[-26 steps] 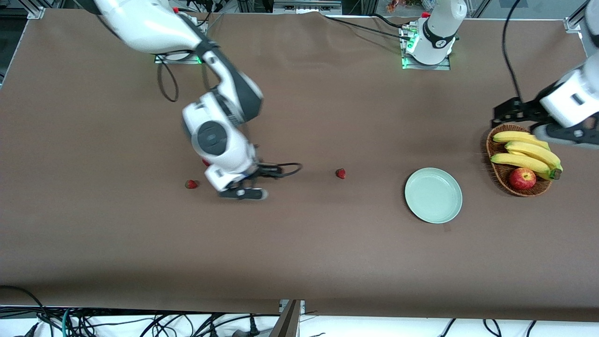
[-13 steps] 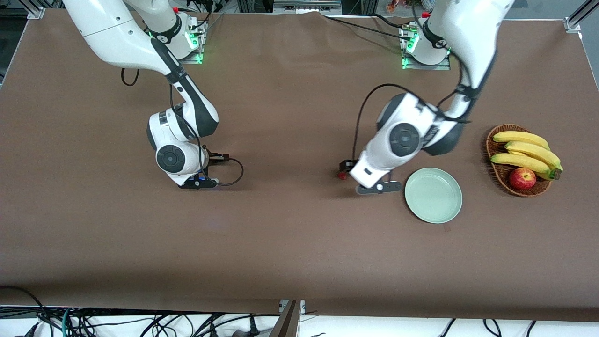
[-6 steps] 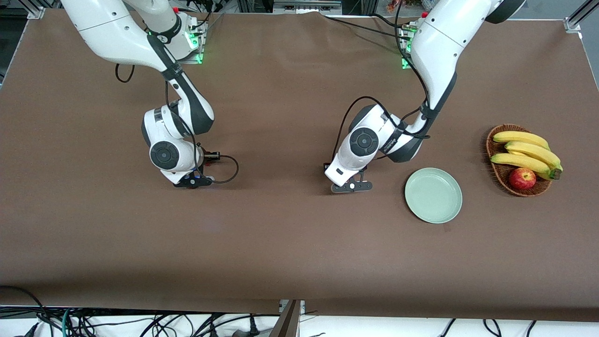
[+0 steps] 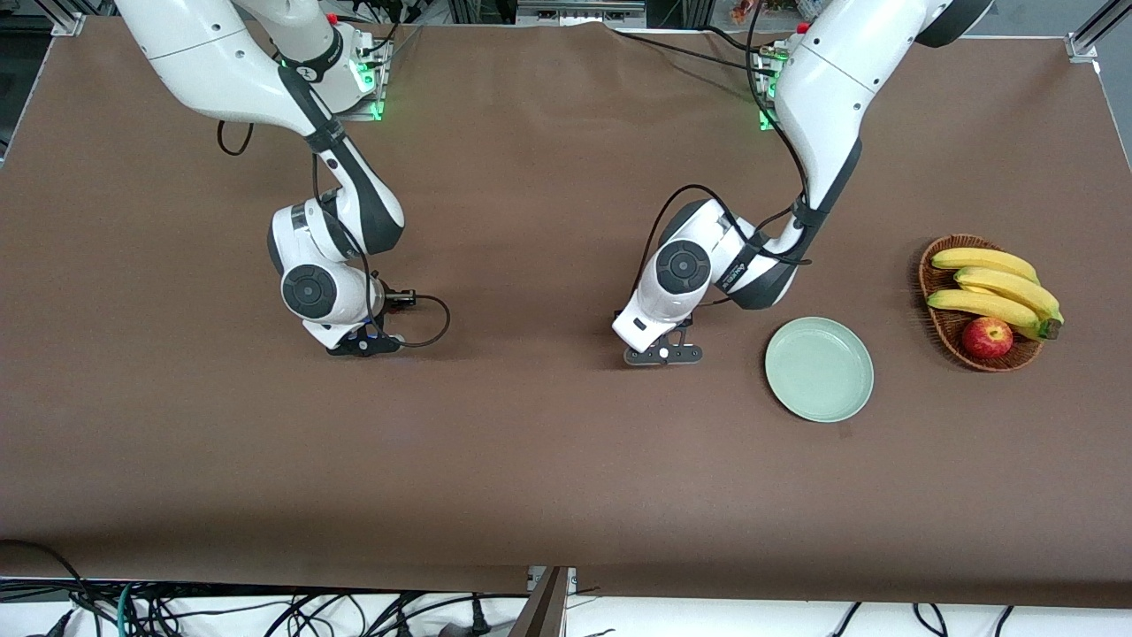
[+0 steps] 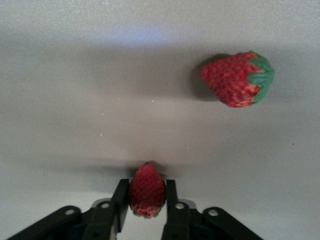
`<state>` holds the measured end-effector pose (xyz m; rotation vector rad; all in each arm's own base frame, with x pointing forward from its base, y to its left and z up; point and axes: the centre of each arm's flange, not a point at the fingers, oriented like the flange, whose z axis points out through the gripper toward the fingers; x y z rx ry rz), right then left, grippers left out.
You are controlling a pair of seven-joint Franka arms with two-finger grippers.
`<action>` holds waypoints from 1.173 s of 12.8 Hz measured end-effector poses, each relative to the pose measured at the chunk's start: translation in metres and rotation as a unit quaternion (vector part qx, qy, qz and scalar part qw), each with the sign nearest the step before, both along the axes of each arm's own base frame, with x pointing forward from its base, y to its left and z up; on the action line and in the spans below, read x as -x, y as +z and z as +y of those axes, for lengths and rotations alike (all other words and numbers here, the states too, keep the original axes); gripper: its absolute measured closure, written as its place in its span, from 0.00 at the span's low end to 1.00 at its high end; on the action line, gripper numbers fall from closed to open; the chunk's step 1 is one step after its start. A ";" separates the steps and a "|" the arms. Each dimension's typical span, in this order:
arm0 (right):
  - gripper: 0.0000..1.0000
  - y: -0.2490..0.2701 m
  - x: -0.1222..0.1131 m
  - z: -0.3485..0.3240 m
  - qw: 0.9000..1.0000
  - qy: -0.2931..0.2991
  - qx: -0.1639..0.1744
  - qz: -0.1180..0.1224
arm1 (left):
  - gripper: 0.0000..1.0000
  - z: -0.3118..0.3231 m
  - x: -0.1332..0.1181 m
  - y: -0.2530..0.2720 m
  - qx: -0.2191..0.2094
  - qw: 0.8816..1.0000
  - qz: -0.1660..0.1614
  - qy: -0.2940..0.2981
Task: Collect all strawberries into plate
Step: 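Lift the strawberry over the plate while the right gripper grasps another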
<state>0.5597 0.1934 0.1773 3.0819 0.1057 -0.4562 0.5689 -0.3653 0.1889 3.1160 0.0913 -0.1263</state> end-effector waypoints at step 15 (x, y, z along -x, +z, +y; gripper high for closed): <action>0.67 0.070 0.003 0.266 0.972 -0.191 -0.106 -0.084 | 0.69 0.252 -0.080 0.012 -0.029 0.986 0.055 -0.157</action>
